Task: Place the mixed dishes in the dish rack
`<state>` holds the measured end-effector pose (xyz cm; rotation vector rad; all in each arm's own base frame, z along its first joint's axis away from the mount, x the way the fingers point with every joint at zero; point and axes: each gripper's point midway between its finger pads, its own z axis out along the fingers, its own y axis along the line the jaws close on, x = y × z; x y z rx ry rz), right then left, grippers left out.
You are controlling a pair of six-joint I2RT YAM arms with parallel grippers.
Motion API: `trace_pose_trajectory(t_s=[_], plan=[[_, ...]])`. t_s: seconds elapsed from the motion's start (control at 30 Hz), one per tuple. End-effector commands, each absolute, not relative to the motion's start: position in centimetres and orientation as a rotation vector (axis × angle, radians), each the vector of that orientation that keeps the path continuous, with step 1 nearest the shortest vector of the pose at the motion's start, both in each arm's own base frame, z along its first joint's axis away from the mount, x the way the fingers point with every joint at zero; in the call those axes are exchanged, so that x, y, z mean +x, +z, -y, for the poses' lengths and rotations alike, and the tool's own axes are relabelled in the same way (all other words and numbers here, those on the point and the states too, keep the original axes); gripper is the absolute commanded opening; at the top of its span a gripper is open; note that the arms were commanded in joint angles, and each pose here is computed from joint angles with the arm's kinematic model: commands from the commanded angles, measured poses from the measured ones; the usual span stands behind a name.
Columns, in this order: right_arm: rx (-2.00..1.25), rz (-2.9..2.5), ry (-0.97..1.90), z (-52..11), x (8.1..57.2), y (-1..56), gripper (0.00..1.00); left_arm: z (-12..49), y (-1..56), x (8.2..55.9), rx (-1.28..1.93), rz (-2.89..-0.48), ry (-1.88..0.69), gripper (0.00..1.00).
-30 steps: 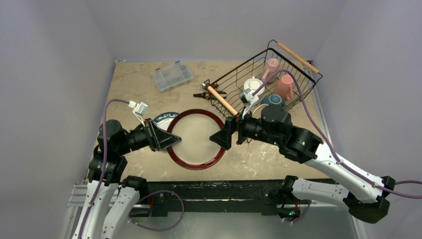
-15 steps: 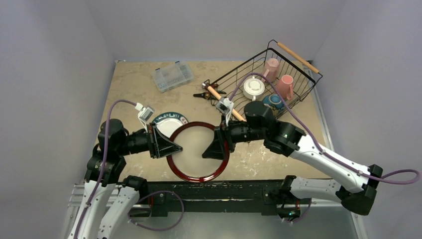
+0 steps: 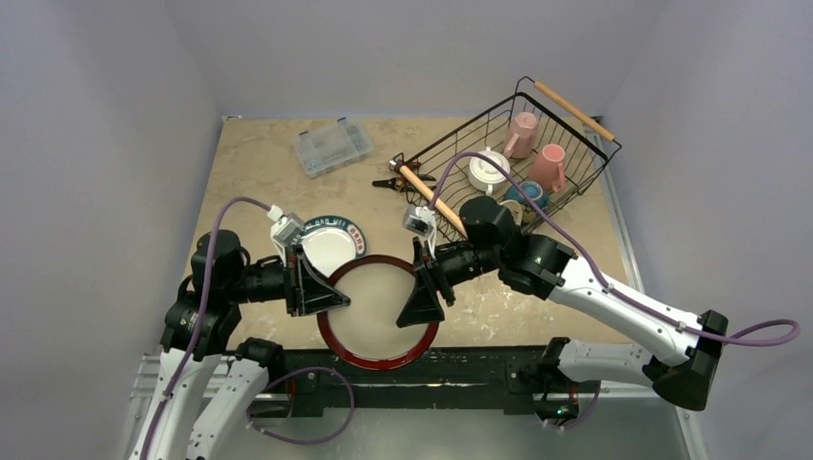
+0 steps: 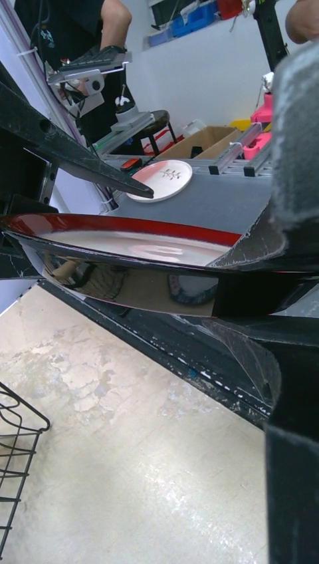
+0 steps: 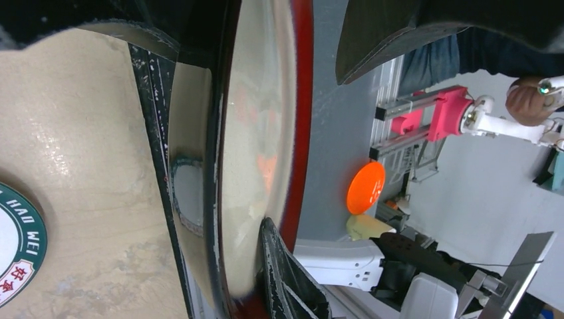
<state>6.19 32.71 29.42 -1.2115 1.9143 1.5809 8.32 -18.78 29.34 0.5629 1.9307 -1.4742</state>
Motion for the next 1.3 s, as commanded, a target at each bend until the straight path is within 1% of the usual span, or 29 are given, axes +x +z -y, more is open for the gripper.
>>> trace_pose_trajectory(t_s=[0.0,0.2,0.3,0.37,0.4,0.53,0.7,0.77,0.87,0.97,1.0,1.03,1.07,1.1,1.2,1.23,1.27], plan=[[-1.202,-1.814,1.593,-33.0,6.4,30.5,0.65,19.0,32.3,6.9,0.724,-1.774,-1.488,0.0],[-1.063,-1.859,1.608,-32.6,8.5,31.6,0.65,18.9,31.7,6.7,0.731,-1.798,-1.483,0.0],[-1.023,-1.861,1.643,-31.4,9.6,31.8,0.61,18.9,31.4,6.8,0.729,-1.811,-1.483,0.0],[-1.071,-1.837,1.672,-31.0,9.3,31.5,0.53,18.9,31.4,6.8,0.729,-1.81,-1.479,0.0],[-1.096,-1.845,1.672,-31.0,9.2,31.2,0.51,18.9,31.5,6.7,0.733,-1.804,-1.479,0.0],[-1.17,-1.868,1.726,-31.0,8.4,30.2,0.51,19.1,31.8,7.0,0.748,-1.793,-1.494,0.0],[-1.214,-1.83,1.805,-31.3,7.7,30.7,0.52,19.2,31.8,7.2,0.76,-1.793,-1.503,0.0],[-1.217,-1.829,1.822,-31.6,7.6,30.6,0.5,19.3,31.7,7.4,0.761,-1.797,-1.502,0.0],[-1.249,-1.836,1.845,-32.0,7.3,30.4,0.42,19.4,31.7,7.5,0.761,-1.803,-1.508,0.0],[-1.272,-1.867,1.844,-32.4,7.4,29.5,0.38,19.5,31.6,7.6,0.774,-1.8,-1.507,0.0],[-1.28,-1.878,1.846,-32.5,7.4,29.3,0.34,19.6,31.5,7.8,0.771,-1.807,-1.509,0.0],[-1.289,-1.884,1.857,-32.5,7.3,29.2,0.26,19.6,31.5,7.9,0.767,-1.815,-1.512,0.0],[-1.3,-1.882,1.868,-32.5,7.3,29.1,0.08,19.7,31.4,8.0,0.764,-1.822,-1.512,0.0],[-1.316,-1.872,1.878,-32.5,7.2,29.0,0.0,19.7,31.3,8.0,0.762,-1.826,-1.511,0.0],[-1.287,-1.892,1.772,-32.4,7.9,28.9,0.0,19.6,31.0,8.8,0.723,-1.855,-1.471,0.0],[-1.269,-1.875,1.715,-32.2,8.3,29.2,0.0,19.5,30.7,9.1,0.706,-1.88,-1.451,0.08],[-1.24,-1.856,1.637,-31.9,8.9,29.5,0.0,19.3,30.4,9.4,0.684,-1.908,-1.418,0.23]])
